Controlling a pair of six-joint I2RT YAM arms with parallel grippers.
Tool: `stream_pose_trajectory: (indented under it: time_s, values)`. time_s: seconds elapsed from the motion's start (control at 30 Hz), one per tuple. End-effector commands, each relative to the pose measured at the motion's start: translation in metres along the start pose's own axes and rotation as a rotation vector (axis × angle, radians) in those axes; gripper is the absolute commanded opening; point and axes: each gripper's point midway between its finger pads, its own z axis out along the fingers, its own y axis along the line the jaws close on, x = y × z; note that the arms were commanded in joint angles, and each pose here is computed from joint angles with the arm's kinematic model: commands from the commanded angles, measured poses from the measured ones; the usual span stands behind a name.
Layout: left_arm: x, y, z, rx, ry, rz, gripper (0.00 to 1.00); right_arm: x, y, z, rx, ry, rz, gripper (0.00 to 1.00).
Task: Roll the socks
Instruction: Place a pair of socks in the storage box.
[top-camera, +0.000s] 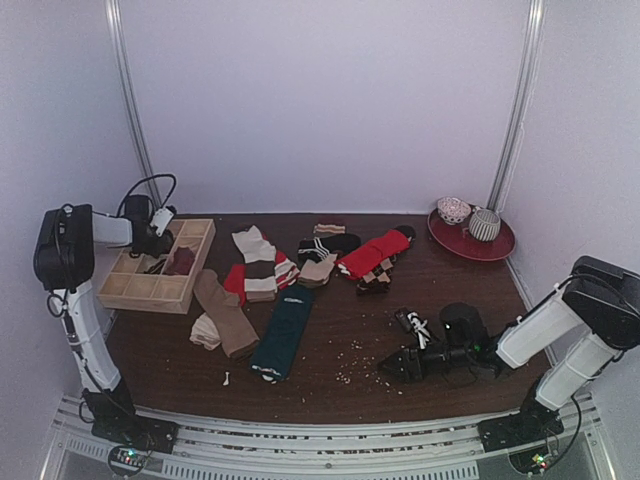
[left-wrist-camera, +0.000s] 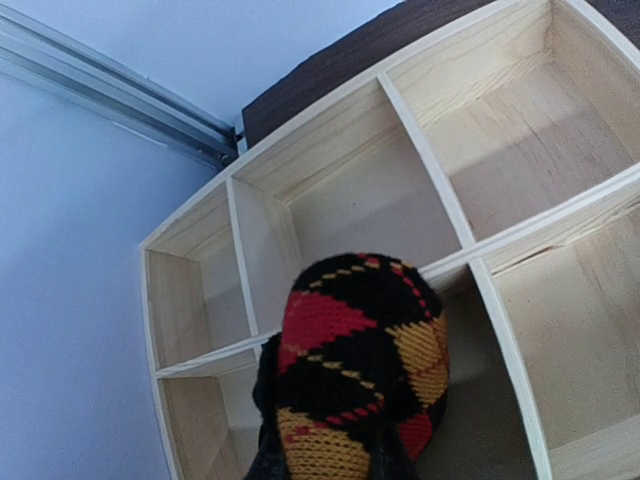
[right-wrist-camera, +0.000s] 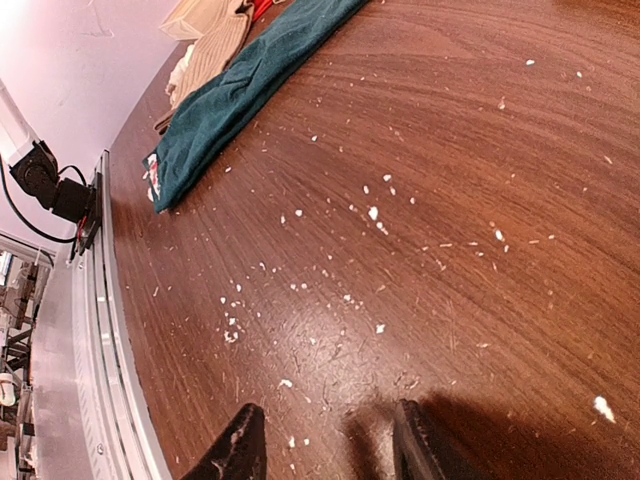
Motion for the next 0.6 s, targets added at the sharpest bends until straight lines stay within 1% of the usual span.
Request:
stream_pose_trajectory:
  time_s: [0.0, 0.07, 0.13, 0.37, 0.5, 0.57]
  values:
    - [0.036, -0.058, 0.009, 0.342, 0.068, 0.009, 0.0, 0.021, -0.01, -0.004, 0.037, 0.07, 0.039, 0.45]
    - [0.037, -0.059, 0.009, 0.352, 0.067, 0.042, 0.0, 0.021, -0.01, -0.006, 0.045, 0.076, 0.037, 0.45]
    - [0.036, -0.067, 0.007, 0.403, 0.052, 0.083, 0.0, 0.022, -0.011, -0.007, 0.054, 0.079, 0.035, 0.45]
    - [0.02, -0.082, 0.012, 0.548, 0.006, 0.129, 0.0, 0.025, -0.016, -0.008, 0.087, 0.107, 0.046, 0.45]
    - [0.018, -0.085, 0.02, 0.566, -0.005, 0.143, 0.0, 0.026, -0.018, -0.009, 0.104, 0.114, 0.061, 0.45]
    - [0.023, -0.09, 0.025, 0.587, 0.018, 0.157, 0.0, 0.024, -0.018, -0.01, 0.11, 0.111, 0.066, 0.45]
